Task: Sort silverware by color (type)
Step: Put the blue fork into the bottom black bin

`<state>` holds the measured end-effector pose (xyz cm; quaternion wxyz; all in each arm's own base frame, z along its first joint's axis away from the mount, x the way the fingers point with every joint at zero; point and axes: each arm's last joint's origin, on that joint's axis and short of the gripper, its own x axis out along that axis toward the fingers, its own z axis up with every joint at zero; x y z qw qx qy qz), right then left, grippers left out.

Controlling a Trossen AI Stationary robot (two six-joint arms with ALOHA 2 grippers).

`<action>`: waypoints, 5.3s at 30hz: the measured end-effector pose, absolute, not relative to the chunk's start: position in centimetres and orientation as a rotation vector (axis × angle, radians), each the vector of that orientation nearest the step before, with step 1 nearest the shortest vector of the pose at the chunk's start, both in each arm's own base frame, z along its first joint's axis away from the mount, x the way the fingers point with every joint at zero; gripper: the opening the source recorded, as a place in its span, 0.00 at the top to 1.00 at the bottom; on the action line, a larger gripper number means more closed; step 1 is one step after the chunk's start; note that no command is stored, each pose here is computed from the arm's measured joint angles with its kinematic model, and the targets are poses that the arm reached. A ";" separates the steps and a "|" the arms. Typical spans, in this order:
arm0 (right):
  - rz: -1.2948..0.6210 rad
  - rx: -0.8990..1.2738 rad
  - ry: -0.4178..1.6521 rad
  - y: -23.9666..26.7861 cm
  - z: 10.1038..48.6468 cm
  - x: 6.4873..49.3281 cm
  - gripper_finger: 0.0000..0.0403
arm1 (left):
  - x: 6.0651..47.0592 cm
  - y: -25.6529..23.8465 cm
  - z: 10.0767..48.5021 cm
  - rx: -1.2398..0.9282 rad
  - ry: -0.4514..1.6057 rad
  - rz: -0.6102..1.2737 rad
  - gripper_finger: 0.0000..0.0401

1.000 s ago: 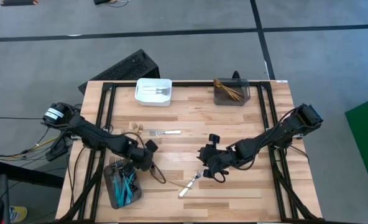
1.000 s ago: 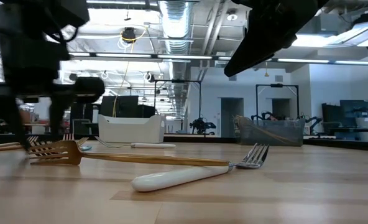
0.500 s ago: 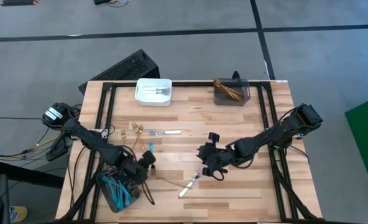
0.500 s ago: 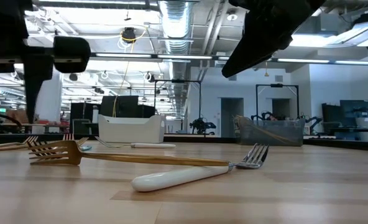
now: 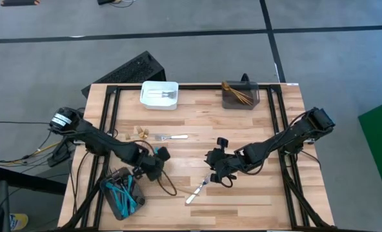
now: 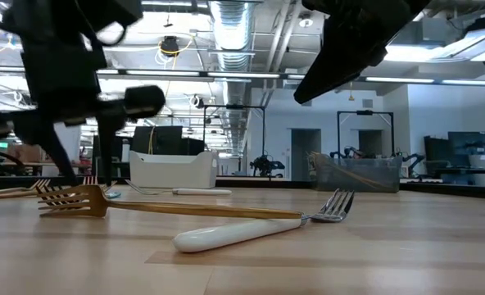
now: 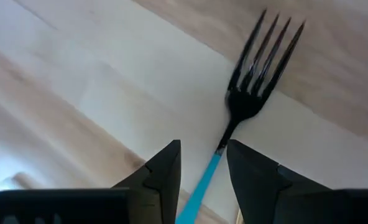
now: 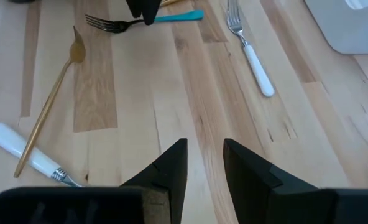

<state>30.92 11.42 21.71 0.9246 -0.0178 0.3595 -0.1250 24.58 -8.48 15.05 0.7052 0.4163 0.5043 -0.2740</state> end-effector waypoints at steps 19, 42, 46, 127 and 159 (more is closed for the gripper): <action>-0.274 -0.024 0.759 11.1 21.5 30.8 0.69 | 25.5 -6.5 13.2 0.811 1.191 -0.686 0.98; -0.578 0.181 0.325 10.5 24.7 23.9 0.69 | 26.0 -2.9 25.1 0.093 0.182 0.002 1.00; -0.458 0.227 0.166 10.6 23.4 26.2 0.67 | 25.6 -2.8 24.9 -0.012 -0.055 0.011 1.00; -0.035 0.112 -0.015 9.2 21.3 35.7 0.92 | 15.6 -16.6 16.6 -0.446 1.118 -0.573 0.83; -0.050 0.109 0.042 8.8 20.7 35.8 0.92 | 16.5 -11.9 20.0 -0.253 0.701 -0.143 0.83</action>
